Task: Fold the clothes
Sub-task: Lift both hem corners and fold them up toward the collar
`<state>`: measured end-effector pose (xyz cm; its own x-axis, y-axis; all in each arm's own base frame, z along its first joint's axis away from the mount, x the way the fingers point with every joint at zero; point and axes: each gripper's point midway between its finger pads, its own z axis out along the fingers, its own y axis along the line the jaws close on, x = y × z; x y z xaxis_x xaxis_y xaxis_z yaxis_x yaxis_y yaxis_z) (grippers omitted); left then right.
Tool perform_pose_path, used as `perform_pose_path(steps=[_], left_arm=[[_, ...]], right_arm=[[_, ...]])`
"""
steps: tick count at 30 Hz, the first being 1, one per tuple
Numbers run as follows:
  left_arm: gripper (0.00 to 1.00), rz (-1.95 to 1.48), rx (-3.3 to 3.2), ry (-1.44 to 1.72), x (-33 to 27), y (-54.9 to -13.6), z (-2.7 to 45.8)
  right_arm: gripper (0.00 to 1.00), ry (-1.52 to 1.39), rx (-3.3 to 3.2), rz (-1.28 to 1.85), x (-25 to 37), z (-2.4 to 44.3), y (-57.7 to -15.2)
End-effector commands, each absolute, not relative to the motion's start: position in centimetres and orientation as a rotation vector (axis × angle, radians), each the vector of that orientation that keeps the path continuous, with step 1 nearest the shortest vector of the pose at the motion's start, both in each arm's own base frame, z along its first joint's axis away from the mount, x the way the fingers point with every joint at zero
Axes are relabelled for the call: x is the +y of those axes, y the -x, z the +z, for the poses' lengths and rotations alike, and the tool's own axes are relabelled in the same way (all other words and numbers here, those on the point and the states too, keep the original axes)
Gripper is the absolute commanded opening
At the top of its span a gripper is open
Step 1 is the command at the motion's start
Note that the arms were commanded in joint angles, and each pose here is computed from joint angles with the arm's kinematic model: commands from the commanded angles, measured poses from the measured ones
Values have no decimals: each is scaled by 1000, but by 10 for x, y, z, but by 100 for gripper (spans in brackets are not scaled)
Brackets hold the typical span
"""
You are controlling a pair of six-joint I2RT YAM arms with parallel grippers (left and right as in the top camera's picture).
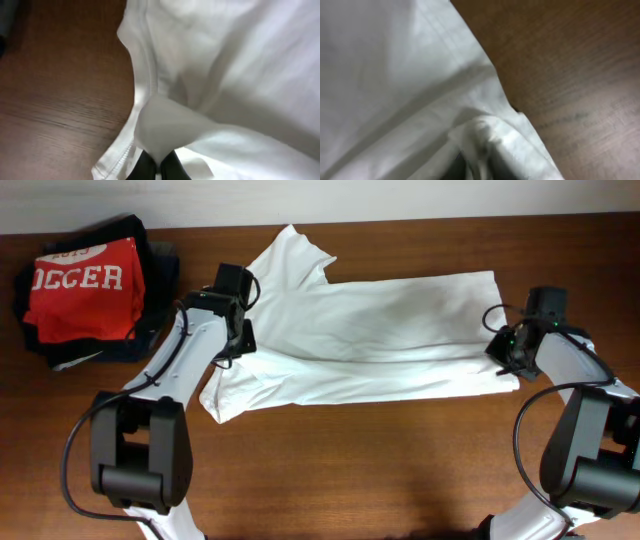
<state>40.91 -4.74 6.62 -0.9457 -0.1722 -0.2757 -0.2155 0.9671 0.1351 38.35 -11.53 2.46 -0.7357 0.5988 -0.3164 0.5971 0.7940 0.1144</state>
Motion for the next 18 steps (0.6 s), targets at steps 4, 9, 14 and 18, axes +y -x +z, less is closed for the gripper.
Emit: perform_pose_path(steps=[4, 9, 14, 18], left_arm=[[99, 158, 2661, 251, -53, -462, 160], [0, 121, 2877, 293, -57, -406, 183], [1, 146, 3148, 292, -57, -348, 92], [1, 124, 3191, 295, -57, -328, 40]], right_arm=[[93, -735, 2561, 160, -111, 97, -436], [65, -768, 2778, 201, -94, 122, -393], [4, -839, 2956, 162, -85, 72, -343], [4, -839, 2953, 100, -88, 27, -330]])
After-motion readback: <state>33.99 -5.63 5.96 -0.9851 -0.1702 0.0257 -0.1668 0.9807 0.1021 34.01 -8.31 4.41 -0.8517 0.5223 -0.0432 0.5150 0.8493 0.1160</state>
